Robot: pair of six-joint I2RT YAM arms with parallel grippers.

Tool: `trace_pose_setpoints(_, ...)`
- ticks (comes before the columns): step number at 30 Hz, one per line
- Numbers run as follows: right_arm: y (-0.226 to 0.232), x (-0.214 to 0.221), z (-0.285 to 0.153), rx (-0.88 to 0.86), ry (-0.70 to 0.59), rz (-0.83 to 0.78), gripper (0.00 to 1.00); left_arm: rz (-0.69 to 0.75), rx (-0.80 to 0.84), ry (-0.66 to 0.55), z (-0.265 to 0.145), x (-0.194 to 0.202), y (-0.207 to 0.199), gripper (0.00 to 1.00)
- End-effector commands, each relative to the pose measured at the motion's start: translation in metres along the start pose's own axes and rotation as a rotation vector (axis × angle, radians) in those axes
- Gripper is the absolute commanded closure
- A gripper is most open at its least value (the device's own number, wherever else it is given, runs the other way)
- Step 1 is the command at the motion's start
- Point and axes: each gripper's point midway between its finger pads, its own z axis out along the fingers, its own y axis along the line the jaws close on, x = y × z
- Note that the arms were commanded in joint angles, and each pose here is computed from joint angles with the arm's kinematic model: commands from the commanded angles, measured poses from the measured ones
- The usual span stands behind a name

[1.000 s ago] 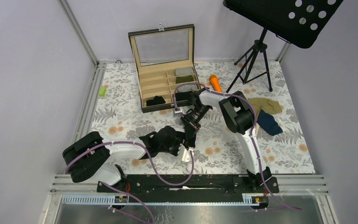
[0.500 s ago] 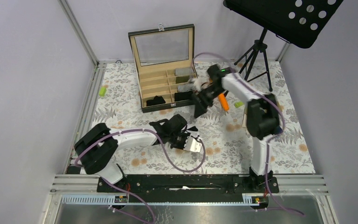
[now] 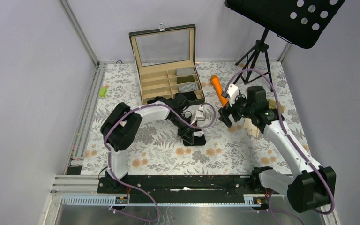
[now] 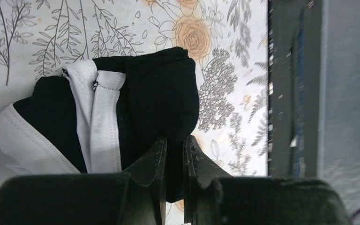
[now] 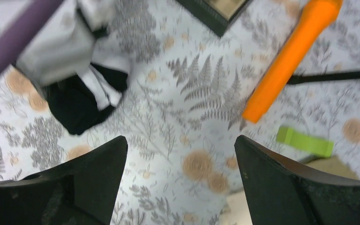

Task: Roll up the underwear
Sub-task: Roll the underwear to the corner of the board.

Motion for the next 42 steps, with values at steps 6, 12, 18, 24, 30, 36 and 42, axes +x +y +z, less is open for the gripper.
trace_pose_setpoints(6, 0.058, 0.062, -0.016, -0.201, 0.089, -0.241, 0.24, -0.441, 0.208, -0.146, 0.003, -0.022, -0.001, 1.0)
trace_pose_setpoints(12, 0.108, 0.059, 0.019, -0.346, 0.048, -0.556, 0.19, -0.478, 0.215, -0.156, 0.004, -0.018, 0.009, 1.0)
trace_pose_setpoints(18, 0.142, 0.033, 0.062, -0.461, 0.008, -0.658, 0.2, -0.485, 0.202, -0.16, 0.001, -0.013, 0.014, 1.0)
trace_pose_setpoints(24, 0.162, 0.052, 0.086, -0.546, 0.043, -0.751, 0.22, -0.477, 0.197, -0.158, -0.001, -0.012, 0.018, 1.0)
trace_pose_setpoints(30, 0.163, 0.072, 0.1, -0.58, 0.098, -0.774, 0.29, -0.47, 0.193, -0.157, -0.001, -0.013, 0.018, 1.0)
trace_pose_setpoints(36, 0.167, 0.084, 0.102, -0.616, 0.132, -0.758, 0.46, -0.466, 0.184, -0.149, -0.001, -0.01, 0.019, 1.0)
trace_pose_setpoints(42, 0.173, 0.094, 0.099, -0.664, 0.165, -0.733, 0.87, -0.465, 0.135, -0.148, -0.011, -0.011, 0.024, 0.78)
